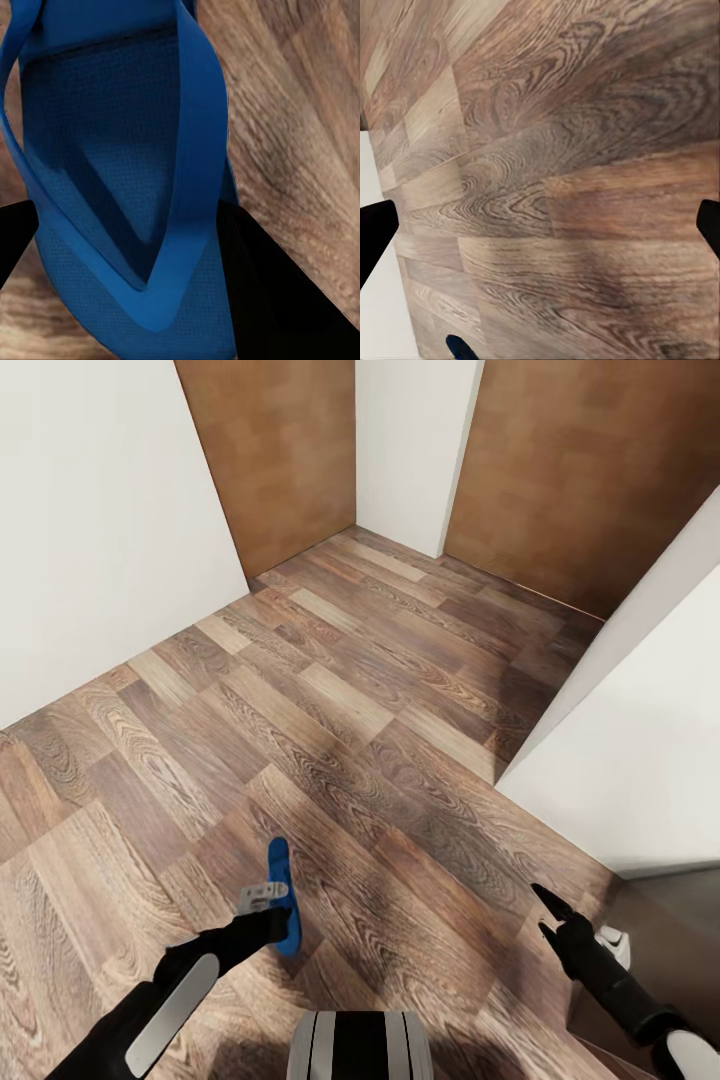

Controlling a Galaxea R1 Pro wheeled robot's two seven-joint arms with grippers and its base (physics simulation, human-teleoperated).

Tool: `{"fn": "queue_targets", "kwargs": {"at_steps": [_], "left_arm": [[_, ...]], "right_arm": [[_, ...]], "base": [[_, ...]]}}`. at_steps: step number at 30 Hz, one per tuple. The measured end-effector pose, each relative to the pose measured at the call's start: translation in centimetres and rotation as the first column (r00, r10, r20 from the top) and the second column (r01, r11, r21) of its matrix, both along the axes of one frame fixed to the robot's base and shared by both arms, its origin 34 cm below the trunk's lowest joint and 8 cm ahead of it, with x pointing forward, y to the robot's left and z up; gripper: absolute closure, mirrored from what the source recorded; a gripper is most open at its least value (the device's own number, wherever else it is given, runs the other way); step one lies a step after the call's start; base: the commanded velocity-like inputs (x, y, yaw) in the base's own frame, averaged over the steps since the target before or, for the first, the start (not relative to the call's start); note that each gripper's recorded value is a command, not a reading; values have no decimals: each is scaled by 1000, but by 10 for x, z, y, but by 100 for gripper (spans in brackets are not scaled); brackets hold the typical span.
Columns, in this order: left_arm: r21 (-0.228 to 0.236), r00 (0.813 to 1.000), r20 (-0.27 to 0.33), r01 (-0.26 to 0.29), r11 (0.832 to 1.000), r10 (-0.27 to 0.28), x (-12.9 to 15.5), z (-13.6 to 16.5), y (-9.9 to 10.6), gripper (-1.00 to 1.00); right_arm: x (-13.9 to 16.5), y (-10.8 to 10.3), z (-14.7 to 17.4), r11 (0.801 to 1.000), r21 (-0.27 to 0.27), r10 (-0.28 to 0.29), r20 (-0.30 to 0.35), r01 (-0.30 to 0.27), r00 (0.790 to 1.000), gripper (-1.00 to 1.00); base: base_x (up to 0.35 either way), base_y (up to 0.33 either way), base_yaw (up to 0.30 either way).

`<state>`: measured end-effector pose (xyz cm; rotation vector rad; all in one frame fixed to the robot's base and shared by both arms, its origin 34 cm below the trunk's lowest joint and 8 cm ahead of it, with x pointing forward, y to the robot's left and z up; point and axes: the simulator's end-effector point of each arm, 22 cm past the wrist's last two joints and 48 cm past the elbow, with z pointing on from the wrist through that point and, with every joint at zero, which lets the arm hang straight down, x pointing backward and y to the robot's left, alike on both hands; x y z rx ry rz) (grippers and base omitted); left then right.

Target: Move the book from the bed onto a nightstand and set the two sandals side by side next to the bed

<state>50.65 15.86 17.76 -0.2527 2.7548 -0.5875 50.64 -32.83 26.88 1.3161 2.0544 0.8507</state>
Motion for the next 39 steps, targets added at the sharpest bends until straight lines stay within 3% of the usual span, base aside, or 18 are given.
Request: {"fn": "queue_targets", "kwargs": {"at_steps": [5,15,18,23,26,39], "left_arm": [[3,1000,15,4,1000,-4,5,7,2,100],[7,999,54,1,1000,-1,17,25,4,100],[7,998,66,0,1000,-1,20,31,4,100],[7,996,87,0,1000,-1,26,40,4,100],[6,995,98,-1,1000,1,30,46,5,100],[-1,990,144,0,1000,0,42,72,3,100]], "right_arm": [[-8,-1,-6,1000,-6,6,-22,-6,1000,-100],[-1,-2,9,1000,-21,18,11,-18,1000,-100],[-2,-2,11,999,-40,34,10,-34,999,-100],[-17,-7,-1,984,-137,111,-41,-116,993,-100],[-17,-7,2,977,-163,132,-42,-137,990,-100],[-9,-4,22,974,-177,146,0,-144,989,-100]], "base": [[0,0,0],[0,0,0],[0,0,0],[0,0,0],[0,0,0],[0,0,0]]}}
